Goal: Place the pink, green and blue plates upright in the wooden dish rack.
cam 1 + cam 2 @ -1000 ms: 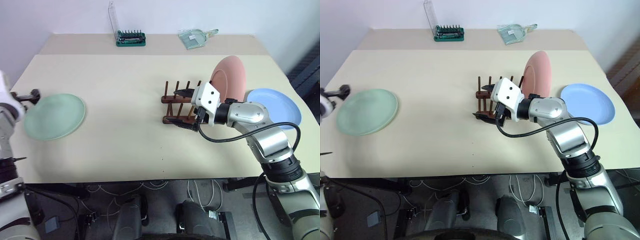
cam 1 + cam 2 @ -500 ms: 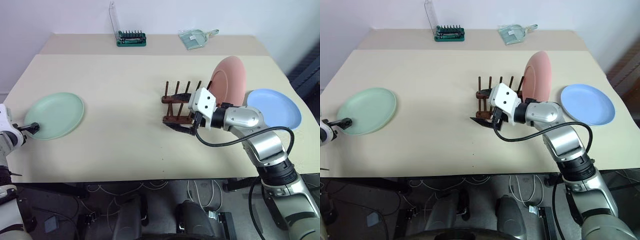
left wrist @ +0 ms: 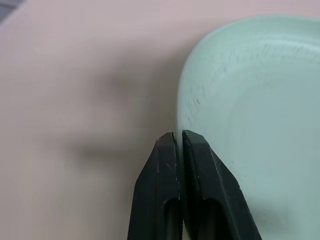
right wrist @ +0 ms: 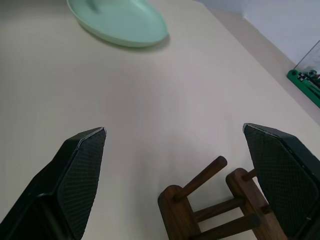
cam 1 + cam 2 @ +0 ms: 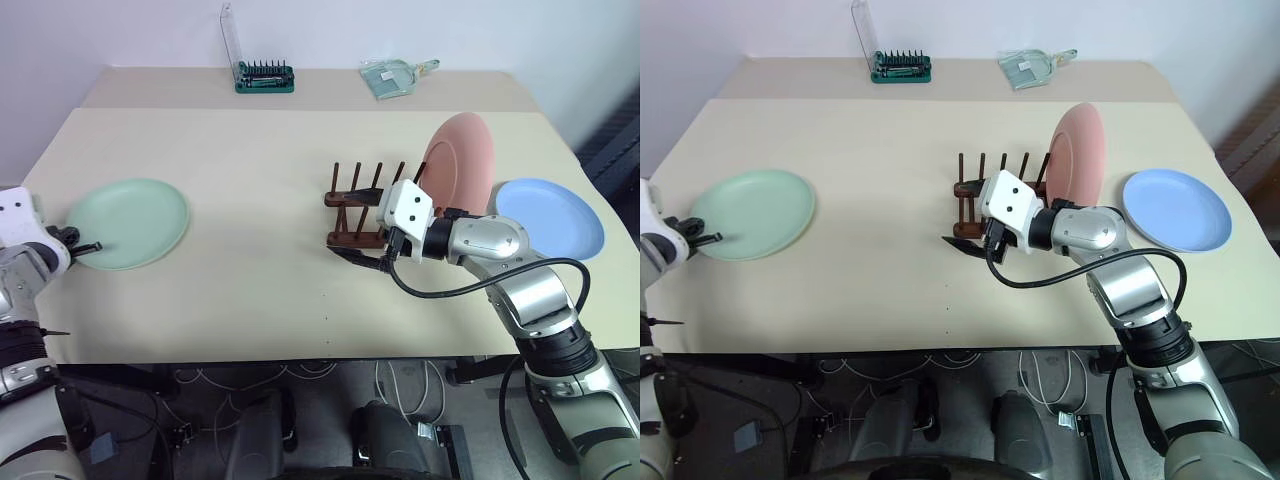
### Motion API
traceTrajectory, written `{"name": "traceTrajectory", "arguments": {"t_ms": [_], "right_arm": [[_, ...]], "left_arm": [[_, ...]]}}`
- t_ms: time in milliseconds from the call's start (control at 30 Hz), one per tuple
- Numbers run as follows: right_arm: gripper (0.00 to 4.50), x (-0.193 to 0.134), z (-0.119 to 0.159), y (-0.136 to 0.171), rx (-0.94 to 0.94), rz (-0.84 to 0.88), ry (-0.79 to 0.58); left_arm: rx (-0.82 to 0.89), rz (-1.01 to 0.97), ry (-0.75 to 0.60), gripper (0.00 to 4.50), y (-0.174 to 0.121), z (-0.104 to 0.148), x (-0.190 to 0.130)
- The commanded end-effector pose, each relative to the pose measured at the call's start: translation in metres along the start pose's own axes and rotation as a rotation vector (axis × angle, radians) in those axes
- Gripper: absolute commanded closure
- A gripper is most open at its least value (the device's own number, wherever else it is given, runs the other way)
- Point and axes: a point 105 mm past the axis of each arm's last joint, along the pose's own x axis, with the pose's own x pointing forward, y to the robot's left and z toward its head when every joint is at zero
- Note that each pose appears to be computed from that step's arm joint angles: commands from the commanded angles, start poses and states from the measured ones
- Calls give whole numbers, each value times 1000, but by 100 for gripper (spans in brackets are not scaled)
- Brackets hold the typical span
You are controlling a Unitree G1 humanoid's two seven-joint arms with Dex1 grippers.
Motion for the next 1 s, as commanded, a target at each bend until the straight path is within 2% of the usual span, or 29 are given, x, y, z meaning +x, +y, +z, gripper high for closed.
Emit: {"name": "traceTrajectory", "arguments": {"t_ms": [33,100,200,333,433,500,667,933,1000], "right_arm": [[0,-1,24,-14,-153,-58,-31],[0,4,34,-20,-219,-82,-36],[0,14,44,-31,-356,-146,-21],[0,23,51,-39,-461,-205,-26],[0,34,54,-46,-555,-269,-25],[0,38,56,-51,-633,-315,-14],[0,46,59,-54,-670,-328,-30],[0,56,55,-55,-728,-342,-9],[53,57,52,-56,-735,-345,0]], "left_arm": [[-11,-86,-335,449,-45,75,-15],[-17,-147,-504,449,-83,114,-29],[15,-216,-633,449,-128,143,-45],[41,-255,-705,449,-161,157,-57],[4,-361,-758,449,-202,170,-77],[23,-422,-771,449,-224,170,-89],[81,-482,-771,449,-251,162,-103],[79,-557,-760,449,-266,155,-116],[78,-567,-756,450,-267,154,-117]]}}
